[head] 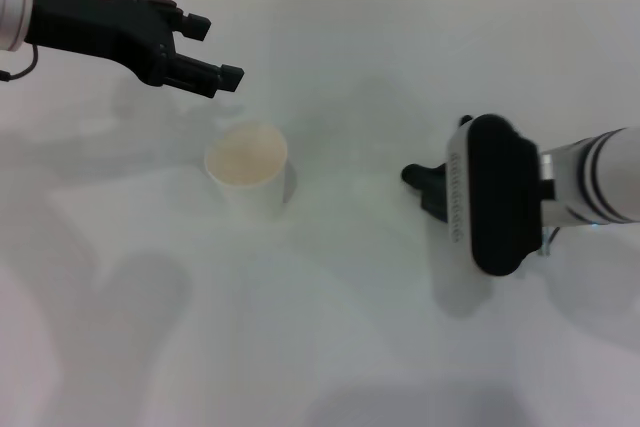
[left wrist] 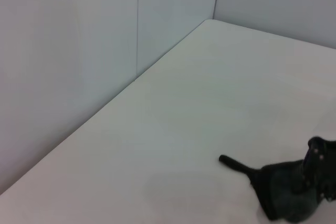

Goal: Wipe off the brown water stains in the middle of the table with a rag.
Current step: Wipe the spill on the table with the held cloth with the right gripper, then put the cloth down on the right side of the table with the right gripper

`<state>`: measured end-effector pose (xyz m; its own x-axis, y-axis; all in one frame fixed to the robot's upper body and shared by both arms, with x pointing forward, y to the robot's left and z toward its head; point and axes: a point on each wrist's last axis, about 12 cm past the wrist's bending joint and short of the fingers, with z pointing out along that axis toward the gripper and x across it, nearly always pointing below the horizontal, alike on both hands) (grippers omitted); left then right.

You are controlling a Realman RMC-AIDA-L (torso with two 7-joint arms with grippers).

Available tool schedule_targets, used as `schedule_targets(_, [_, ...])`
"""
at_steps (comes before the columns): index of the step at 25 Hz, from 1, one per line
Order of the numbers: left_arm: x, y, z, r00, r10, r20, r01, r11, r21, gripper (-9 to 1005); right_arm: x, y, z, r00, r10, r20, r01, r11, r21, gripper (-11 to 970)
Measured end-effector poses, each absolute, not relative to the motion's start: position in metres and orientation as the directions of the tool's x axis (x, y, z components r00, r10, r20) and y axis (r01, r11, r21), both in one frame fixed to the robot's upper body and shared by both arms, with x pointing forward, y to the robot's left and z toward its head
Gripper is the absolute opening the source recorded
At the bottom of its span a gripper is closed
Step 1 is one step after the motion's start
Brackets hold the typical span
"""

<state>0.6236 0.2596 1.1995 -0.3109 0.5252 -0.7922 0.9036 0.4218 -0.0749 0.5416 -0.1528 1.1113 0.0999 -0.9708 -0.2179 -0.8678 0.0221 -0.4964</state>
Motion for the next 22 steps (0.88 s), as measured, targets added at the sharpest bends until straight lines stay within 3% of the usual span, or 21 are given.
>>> schedule_targets(14, [0.624,0.259,1.199,-0.309,0.526,-0.792,0.904,0.421,-0.073,862,0.557,-0.208,1.132,-0.180,-0.934,-0.308,-0.832,0.311,-0.460,99])
schedule_targets(22, [0.625,0.258,1.201,-0.304,0.528,-0.793,0.905,0.420,-0.067,862,0.561,-0.219,1.153,-0.305,-0.820,-0.484,-0.835,0.475,-0.279,113])
